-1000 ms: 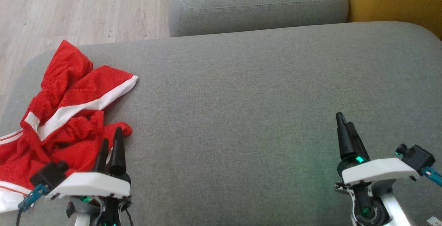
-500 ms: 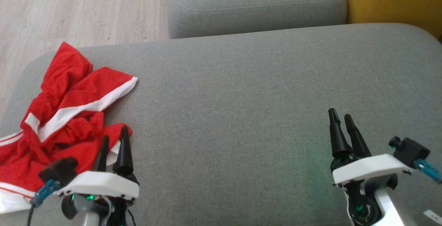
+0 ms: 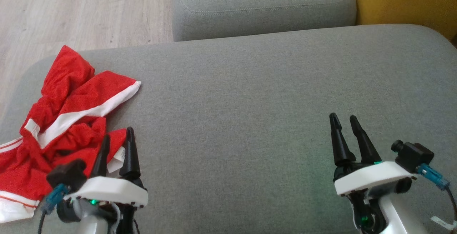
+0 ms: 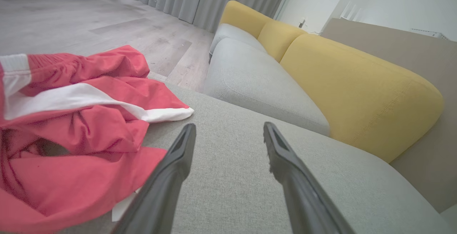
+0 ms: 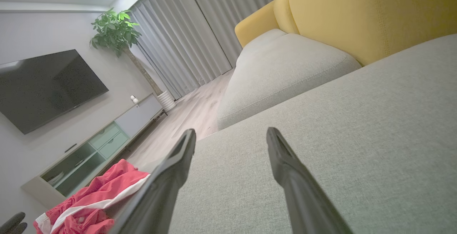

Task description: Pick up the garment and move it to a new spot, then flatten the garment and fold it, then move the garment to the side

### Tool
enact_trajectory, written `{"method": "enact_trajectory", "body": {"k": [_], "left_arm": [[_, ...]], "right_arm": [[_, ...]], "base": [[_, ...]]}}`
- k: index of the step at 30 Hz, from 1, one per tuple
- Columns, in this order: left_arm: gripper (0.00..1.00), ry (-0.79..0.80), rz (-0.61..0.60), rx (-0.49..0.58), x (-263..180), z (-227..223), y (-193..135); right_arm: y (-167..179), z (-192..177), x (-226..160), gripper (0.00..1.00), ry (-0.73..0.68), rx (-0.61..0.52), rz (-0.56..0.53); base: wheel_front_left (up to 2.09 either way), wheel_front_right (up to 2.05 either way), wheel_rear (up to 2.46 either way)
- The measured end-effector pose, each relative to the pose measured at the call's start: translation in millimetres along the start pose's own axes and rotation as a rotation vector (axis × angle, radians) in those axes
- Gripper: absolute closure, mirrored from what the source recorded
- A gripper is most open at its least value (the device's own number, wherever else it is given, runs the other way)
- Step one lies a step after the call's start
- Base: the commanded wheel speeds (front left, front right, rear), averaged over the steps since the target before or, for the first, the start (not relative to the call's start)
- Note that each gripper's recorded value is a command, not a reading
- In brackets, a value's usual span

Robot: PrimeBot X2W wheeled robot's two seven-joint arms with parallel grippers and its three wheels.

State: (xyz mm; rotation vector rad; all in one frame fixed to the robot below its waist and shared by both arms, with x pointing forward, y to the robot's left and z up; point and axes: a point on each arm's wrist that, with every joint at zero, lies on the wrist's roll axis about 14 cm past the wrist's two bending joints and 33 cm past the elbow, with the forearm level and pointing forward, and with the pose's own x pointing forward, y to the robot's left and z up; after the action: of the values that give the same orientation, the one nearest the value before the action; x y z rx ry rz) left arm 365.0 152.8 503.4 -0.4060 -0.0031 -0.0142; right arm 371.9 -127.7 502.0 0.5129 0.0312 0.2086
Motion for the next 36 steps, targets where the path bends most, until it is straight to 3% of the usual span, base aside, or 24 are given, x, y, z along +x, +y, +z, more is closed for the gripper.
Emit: {"method": "enact_trajectory", "body": {"k": [30,36], "left_arm": [[0.00,-0.133,-0.094,0.336,-0.6,21.1,-28.2],[0.00,-0.136,-0.095,0.342,-0.6,21.8,-28.6]], "right_arm": [[15.9,5.7,4.2,0.00,-0.042,-0.313,0.084],[15.7,7.7,6.6,0.00,-0.045,-0.324,0.084]], "base": [[0.00,0.00,0.00],[0.00,0.00,0.00]]}}
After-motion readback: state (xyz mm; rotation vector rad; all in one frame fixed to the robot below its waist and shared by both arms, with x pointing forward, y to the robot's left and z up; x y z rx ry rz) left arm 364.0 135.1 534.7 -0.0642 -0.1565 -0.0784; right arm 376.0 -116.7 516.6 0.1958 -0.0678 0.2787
